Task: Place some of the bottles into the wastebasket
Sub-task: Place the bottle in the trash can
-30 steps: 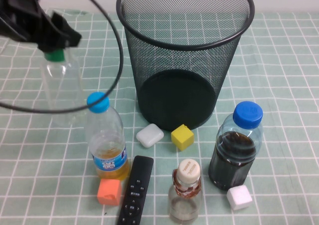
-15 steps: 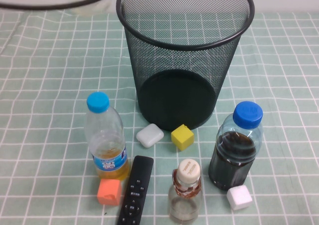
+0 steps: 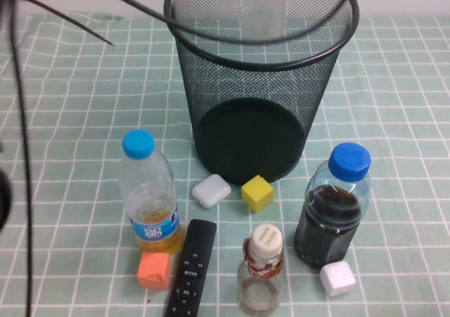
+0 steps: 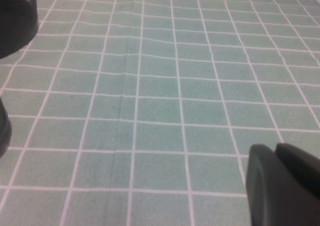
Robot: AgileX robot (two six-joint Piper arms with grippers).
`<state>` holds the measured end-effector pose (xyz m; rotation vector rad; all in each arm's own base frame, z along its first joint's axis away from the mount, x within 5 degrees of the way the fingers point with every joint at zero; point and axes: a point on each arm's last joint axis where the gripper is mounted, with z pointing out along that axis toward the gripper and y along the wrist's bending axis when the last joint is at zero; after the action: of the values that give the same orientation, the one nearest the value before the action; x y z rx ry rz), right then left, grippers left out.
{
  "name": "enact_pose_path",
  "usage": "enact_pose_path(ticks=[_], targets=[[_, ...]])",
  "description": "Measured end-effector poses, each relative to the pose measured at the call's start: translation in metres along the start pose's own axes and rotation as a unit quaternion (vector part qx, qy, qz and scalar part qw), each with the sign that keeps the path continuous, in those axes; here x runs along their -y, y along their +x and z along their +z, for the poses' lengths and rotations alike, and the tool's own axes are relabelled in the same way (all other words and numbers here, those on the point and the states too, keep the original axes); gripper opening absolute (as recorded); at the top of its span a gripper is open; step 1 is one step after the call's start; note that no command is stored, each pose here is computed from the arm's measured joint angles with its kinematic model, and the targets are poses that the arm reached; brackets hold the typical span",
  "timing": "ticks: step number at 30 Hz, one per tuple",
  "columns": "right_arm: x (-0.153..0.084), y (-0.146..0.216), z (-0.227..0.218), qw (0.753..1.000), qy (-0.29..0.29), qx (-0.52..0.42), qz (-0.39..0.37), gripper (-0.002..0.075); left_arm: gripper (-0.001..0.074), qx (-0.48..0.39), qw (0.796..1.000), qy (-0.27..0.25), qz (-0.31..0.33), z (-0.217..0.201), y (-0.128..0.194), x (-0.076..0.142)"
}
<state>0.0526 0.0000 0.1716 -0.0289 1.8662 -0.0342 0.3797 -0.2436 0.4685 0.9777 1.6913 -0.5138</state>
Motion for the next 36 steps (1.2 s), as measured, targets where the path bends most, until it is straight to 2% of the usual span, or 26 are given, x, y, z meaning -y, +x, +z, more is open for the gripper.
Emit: enact_pose_path(ticks=[5,9,12,22,26,29,34,36], targets=[[0.000,0.000,0.000,1.000,0.000,0.000,0.000,-0.0008,0.0333,-0.082,0.996,0.013,-0.019,0.059,0.053,-0.011],[0.000,0.000,0.000,1.000,0.000,0.000,0.000,-0.0008,0.0333,-0.140,0.990,0.023,-0.024,0.085,0.086,-0.014],[0.000,0.000,0.000,1.000,0.000,0.000,0.000,-0.0008,0.0333,-0.164,0.986,0.028,-0.024,0.093,0.098,-0.015],[0.000,0.000,0.000,1.000,0.000,0.000,0.000,-0.0008,0.0337,-0.189,0.981,0.032,-0.020,0.093,0.104,-0.014],[0.000,0.000,0.000,1.000,0.000,0.000,0.000,-0.0008,0.0461,-0.189,0.981,0.029,-0.033,0.093,0.104,-0.014],[0.000,0.000,0.000,1.000,0.000,0.000,0.000,-0.0008,0.0505,-0.187,0.981,0.025,-0.050,0.092,0.102,-0.014],[0.000,0.000,0.000,1.000,0.000,0.000,0.000,-0.0008,0.0516,-0.162,0.985,0.015,-0.051,0.069,0.078,-0.012],[0.000,0.000,0.000,1.000,0.000,0.000,0.000,-0.0008,0.0498,-0.146,0.987,0.008,-0.062,0.052,0.061,-0.009]])
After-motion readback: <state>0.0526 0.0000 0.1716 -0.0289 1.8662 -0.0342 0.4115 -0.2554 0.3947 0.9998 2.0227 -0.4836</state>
